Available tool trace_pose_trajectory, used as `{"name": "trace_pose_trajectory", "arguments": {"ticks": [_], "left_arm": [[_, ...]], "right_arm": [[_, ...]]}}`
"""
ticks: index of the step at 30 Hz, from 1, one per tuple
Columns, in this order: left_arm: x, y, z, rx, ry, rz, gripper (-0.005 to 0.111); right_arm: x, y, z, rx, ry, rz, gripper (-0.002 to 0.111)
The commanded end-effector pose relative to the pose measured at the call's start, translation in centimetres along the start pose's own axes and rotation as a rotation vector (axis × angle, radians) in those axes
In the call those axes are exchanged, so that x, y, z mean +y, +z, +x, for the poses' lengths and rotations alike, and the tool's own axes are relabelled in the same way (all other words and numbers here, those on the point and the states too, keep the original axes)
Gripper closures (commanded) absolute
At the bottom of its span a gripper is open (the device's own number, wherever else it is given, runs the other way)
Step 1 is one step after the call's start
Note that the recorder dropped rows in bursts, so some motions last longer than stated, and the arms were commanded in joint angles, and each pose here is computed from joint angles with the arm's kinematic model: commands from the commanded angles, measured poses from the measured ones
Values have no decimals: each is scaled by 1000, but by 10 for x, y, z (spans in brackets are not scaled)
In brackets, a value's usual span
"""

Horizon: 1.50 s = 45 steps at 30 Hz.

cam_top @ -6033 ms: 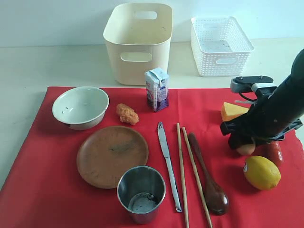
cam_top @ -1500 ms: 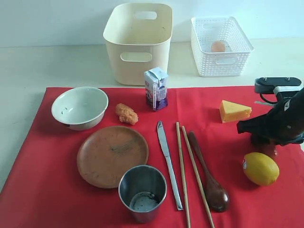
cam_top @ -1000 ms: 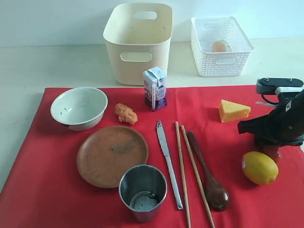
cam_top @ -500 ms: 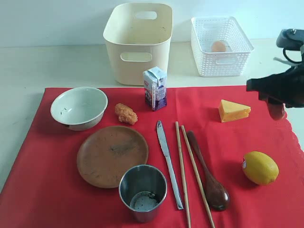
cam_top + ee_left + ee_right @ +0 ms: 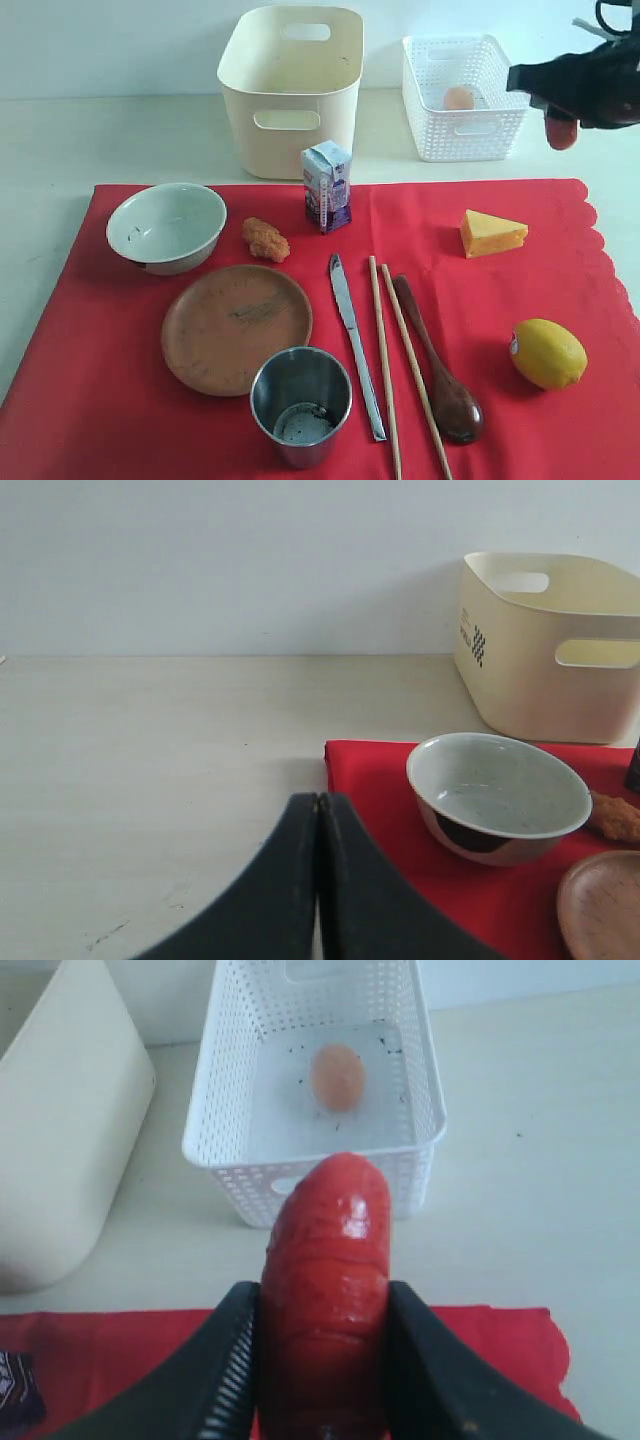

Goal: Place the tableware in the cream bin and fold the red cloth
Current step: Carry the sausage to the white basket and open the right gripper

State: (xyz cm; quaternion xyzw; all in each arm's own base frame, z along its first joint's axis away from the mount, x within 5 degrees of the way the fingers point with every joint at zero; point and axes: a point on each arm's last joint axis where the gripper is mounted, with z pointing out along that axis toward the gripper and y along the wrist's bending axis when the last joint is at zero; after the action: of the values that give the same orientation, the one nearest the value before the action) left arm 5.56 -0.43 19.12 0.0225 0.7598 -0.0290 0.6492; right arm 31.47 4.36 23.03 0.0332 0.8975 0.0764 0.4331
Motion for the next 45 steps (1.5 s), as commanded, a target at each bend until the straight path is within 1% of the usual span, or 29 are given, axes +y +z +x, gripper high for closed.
{"name": "trace_pose_trajectory", "arguments": {"ticks": [1,7,19,21,24,26,27,32,34,37,39,45], "left_arm": [[0,0,0,-6,1,-2,106],[0,0,0,-6,1,-2,106],[0,0,0,-6,1,-2,106],[0,0,0,-6,1,-2,106],[0,0,0,-6,1,-2,106],[0,0,0,-6,1,-2,106],[0,0,0,-6,1,-2,106],[0,0,0,-6,1,-2,106],[0,0,0,-6,1,-2,106],[0,0,0,-6,1,-2,106],[0,0,0,-4,7,-2,106],[0,0,0,-4,7,-2,106]], "right_arm": [[4,21,-18,-28,-1,-6,108],[6,58,-30,-21,-1,-4,108],[13,137,-60,-141,-1,-30,108],[13,157,-62,-146,-1,-31,108],[14,175,-65,-154,1,-33,107],[15,182,-65,-152,0,-35,98],[15,185,-65,-154,0,-35,92],[15,190,-62,-147,0,-34,65],[14,192,-60,-141,0,-32,52],[14,192,-61,-147,0,-33,38],[14,191,-61,-145,0,-33,35],[16,169,-69,-29,0,-8,36]]}}
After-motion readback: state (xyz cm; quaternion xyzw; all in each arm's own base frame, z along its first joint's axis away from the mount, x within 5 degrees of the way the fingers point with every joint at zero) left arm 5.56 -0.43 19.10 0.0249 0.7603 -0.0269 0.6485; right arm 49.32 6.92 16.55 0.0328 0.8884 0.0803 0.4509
